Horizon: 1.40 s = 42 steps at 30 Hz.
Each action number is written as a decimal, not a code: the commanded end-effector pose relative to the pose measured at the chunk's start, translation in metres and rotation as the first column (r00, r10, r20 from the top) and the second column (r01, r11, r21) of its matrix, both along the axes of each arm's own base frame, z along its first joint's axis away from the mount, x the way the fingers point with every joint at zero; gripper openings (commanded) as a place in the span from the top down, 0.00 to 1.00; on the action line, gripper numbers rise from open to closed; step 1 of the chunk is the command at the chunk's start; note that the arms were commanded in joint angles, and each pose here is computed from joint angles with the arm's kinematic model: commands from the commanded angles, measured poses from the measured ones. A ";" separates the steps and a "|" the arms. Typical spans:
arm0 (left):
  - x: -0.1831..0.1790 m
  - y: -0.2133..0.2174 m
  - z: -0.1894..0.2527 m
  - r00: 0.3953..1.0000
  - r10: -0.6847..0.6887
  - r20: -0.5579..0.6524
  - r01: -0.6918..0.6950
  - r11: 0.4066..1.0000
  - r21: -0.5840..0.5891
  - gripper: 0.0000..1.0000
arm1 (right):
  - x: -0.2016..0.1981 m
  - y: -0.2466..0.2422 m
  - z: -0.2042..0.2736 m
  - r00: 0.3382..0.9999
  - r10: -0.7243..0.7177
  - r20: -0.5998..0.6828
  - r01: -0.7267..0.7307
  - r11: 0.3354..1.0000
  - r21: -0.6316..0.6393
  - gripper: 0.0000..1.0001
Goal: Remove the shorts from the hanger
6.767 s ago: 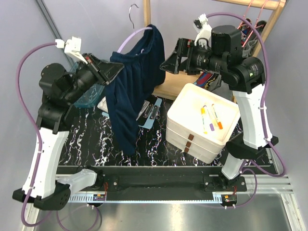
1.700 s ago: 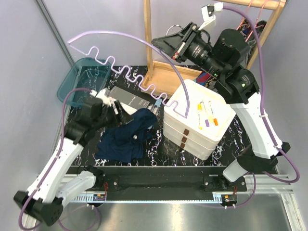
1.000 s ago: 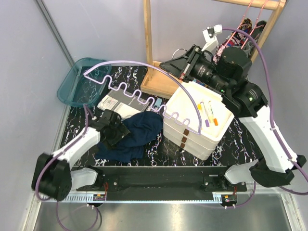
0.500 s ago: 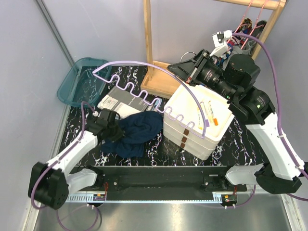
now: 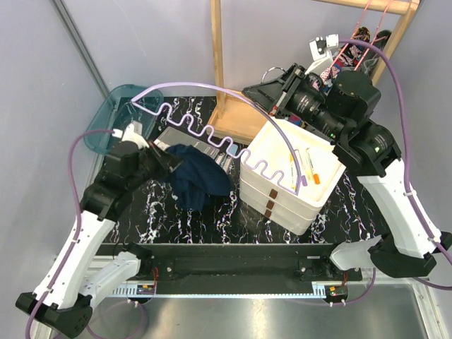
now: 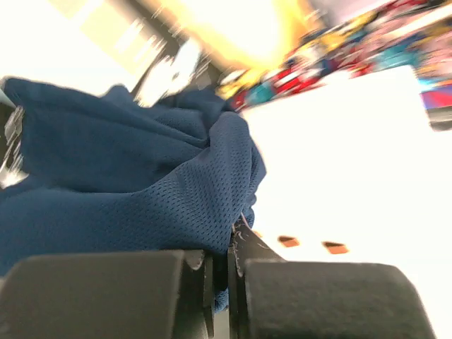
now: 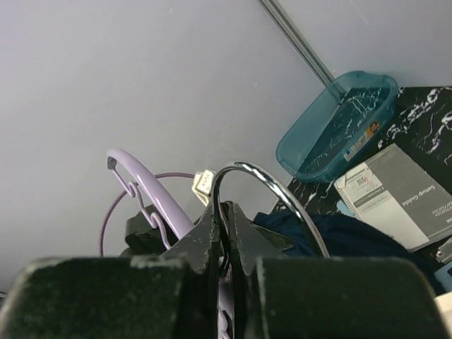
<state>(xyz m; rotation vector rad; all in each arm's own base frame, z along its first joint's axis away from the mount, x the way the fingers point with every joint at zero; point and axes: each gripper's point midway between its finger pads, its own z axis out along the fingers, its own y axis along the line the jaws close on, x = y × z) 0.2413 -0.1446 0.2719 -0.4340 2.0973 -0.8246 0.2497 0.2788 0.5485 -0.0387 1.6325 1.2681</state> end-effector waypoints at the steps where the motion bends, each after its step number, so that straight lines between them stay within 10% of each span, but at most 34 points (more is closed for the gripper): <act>1: 0.023 -0.011 0.112 0.952 -0.019 0.306 0.045 0.996 -0.079 1.00 | -0.006 -0.017 0.047 0.990 -0.045 0.136 0.040 0.999 0.037 1.00; 19: 0.109 0.079 0.330 0.546 0.341 0.765 -0.332 0.927 -0.176 1.00 | -0.009 -0.073 0.059 0.954 -0.268 0.132 0.269 0.963 0.012 1.00; 35: 0.241 0.200 0.306 0.455 0.512 0.728 -0.514 0.819 -0.255 1.00 | 0.044 -0.097 0.070 0.827 -0.454 0.332 0.525 0.835 -0.166 1.00; 42: 0.299 0.241 0.237 0.503 0.579 0.642 -0.596 0.770 -0.228 1.00 | 0.069 -0.097 0.071 0.809 -0.465 0.361 0.550 0.815 -0.182 1.00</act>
